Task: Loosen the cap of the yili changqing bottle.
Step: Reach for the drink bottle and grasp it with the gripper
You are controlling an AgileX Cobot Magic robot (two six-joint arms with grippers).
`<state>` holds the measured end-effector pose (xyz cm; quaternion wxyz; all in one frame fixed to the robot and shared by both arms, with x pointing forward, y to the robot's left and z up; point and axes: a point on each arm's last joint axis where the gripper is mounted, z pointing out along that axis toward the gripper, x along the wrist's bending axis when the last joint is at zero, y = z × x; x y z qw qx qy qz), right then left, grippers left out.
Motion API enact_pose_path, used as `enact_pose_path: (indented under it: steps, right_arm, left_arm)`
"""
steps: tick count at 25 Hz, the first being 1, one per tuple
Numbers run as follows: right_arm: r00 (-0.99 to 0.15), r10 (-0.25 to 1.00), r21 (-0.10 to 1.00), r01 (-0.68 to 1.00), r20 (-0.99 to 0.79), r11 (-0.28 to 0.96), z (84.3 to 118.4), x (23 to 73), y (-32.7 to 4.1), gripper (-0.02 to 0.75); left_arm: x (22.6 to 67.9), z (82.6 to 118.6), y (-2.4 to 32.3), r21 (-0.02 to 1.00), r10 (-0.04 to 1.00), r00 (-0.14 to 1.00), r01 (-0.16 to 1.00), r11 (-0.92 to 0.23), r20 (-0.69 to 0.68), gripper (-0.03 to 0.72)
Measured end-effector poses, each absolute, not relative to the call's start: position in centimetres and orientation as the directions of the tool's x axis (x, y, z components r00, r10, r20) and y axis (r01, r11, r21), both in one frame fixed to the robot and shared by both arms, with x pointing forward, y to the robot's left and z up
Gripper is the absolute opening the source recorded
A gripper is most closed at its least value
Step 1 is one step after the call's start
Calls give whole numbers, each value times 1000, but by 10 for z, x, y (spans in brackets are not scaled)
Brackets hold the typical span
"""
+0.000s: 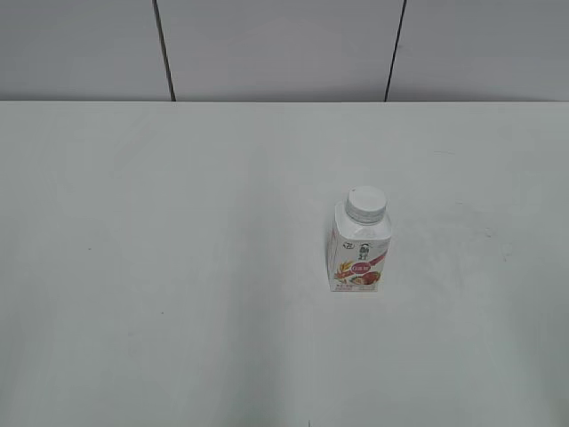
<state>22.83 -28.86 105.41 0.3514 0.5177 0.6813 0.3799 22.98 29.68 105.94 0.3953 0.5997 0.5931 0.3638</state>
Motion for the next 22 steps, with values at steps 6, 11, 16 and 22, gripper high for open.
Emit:
enact_pose_path:
  steps: [6, 11, 16, 22]
  right_arm:
    - [-217, 972, 881, 438, -86, 175, 1054, 228, -289, 592]
    - [-217, 972, 881, 438, -86, 175, 1054, 228, -289, 592]
    - [-217, 972, 881, 438, -86, 175, 1054, 228, -289, 592]
    - [-217, 972, 881, 438, -86, 175, 1054, 228, -289, 592]
  left_arm:
    - [230, 1064, 297, 921, 999, 31, 390, 17, -32, 465]
    - [234, 1096, 300, 997, 1000, 5, 71, 0, -1, 465]
    - [261, 1101, 303, 992, 998, -33, -107, -63, 60, 455]
    - [311, 1081, 303, 994, 997, -20, -75, -77, 76, 434]
